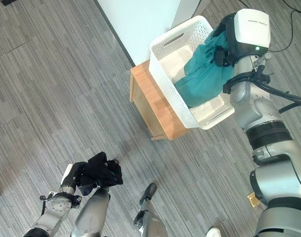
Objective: Pick up bed clothes into laundry basket.
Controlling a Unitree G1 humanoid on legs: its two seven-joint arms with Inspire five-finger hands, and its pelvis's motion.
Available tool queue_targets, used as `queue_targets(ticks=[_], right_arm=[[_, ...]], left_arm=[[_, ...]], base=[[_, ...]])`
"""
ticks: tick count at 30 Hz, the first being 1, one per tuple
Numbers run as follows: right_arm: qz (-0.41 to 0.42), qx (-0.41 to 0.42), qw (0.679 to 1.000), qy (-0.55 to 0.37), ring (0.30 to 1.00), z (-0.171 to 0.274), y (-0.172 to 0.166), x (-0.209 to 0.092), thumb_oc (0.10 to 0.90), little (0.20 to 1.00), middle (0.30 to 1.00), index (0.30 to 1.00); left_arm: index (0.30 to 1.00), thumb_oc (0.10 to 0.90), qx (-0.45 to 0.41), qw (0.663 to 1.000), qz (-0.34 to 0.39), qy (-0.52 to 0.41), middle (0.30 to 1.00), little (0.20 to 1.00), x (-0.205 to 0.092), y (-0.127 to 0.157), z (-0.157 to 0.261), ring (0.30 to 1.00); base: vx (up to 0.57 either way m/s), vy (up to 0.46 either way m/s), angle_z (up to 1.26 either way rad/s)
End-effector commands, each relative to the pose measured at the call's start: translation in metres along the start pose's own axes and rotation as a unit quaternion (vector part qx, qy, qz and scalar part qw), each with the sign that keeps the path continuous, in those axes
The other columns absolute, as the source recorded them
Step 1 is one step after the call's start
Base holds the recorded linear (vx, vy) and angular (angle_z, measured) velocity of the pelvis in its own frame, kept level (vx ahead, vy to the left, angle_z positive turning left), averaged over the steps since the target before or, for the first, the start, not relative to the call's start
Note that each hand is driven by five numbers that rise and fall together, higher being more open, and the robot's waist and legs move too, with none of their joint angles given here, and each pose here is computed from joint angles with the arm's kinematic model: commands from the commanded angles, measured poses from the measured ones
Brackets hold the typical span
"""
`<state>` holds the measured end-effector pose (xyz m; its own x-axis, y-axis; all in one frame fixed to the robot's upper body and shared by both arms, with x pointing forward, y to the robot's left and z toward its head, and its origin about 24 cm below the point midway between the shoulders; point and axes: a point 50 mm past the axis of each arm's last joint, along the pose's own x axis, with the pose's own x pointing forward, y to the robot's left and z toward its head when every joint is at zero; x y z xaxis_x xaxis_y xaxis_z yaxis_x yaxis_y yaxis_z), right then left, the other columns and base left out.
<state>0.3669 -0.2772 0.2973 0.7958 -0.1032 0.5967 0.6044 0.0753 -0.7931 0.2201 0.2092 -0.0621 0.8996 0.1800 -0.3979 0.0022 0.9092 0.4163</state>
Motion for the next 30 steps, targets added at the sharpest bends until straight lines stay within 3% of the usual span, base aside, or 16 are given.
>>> queue_targets(ticks=[1,3,4,9,11,15,16,18,26,27,28,30], right_arm=[[-0.143,0.006,0.99,-0.015,0.596,0.013,-0.071,0.029,0.598,0.596,0.596,0.596],[-0.143,0.006,0.99,-0.015,0.596,0.013,-0.071,0.029,0.598,0.596,0.596,0.596],[-0.161,-0.004,0.986,-0.048,0.9,0.018,-0.072,0.016,0.8,0.9,0.9,0.9],[-0.167,-0.014,0.985,-0.037,0.9,0.006,-0.074,0.008,0.8,0.9,0.9,0.9],[-0.179,-0.01,0.984,0.016,0.9,-0.032,-0.071,-0.018,0.8,0.9,0.9,0.9],[-0.178,-0.01,0.984,0.022,0.9,-0.037,-0.07,-0.022,0.8,0.9,0.9,0.9],[-0.147,-0.001,0.986,0.073,0.9,-0.067,-0.044,-0.052,0.8,0.9,0.9,0.9],[-0.145,-0.001,0.986,0.084,0.9,-0.073,-0.042,-0.06,0.8,0.9,0.9,0.9],[-0.145,-0.001,0.986,0.085,0.9,-0.074,-0.043,-0.061,0.8,0.9,0.9,0.9],[0.019,0.002,0.959,0.284,0.9,-0.148,0.036,-0.187,0.8,0.9,0.9,0.9],[0.118,0.013,0.918,0.379,0.9,-0.164,0.079,-0.248,0.8,0.9,0.9,0.9],[0.118,0.013,0.918,0.378,0.9,-0.164,0.079,-0.248,0.8,0.9,0.9,0.9]], left_arm=[[0.3,0.4,-0.005,0.999,0.005,-0.044,0.3,0.3,-0.005,0.004,0.007,0.3],[0.3,0.4,-0.005,0.999,0.005,-0.044,0.3,0.3,-0.005,0.004,0.007,0.3],[0.3,0.4,-0.004,0.999,0.021,-0.038,0.3,0.3,-0.002,0.005,0.008,0.3],[0.3,0.4,-0.002,0.999,0.029,-0.034,0.3,0.3,-0.004,0.009,0.005,0.3],[0.3,0.4,0.001,0.994,0.079,-0.072,0.3,0.3,-0.007,0.03,0.019,0.3],[0.3,0.4,0.007,0.994,0.077,-0.072,0.3,0.3,-0.007,0.031,0.019,0.3],[0.3,0.4,0.006,0.977,0.161,-0.137,0.3,0.3,-0.006,0.06,0.05,0.3],[0.3,0.4,0.016,0.978,0.156,-0.138,0.3,0.3,-0.007,0.06,0.05,0.3],[0.3,0.4,0.017,0.978,0.155,-0.139,0.3,0.3,-0.007,0.06,0.051,0.3],[0.3,0.4,0.083,0.91,0.32,-0.252,0.3,0.3,-0.022,0.124,0.112,0.3],[0.3,0.4,0.099,0.889,0.334,-0.297,0.3,0.3,-0.023,0.126,0.137,0.3],[0.3,0.4,0.099,0.889,0.334,-0.297,0.3,0.3,-0.023,0.126,0.137,0.3]], base=[[0.0,0.0,0.0],[0.01,0.037,0.0],[0.05,0.073,0.03],[0.04,0.009,-0.01],[0.11,-0.021,0.15],[0.03,-0.01,-0.05],[0.06,-0.036,-0.06],[0.03,-0.017,0.02],[0.02,-0.002,-0.07],[0.19,-0.018,0.0],[0.19,-0.018,0.31],[0.03,-0.002,0.3]])
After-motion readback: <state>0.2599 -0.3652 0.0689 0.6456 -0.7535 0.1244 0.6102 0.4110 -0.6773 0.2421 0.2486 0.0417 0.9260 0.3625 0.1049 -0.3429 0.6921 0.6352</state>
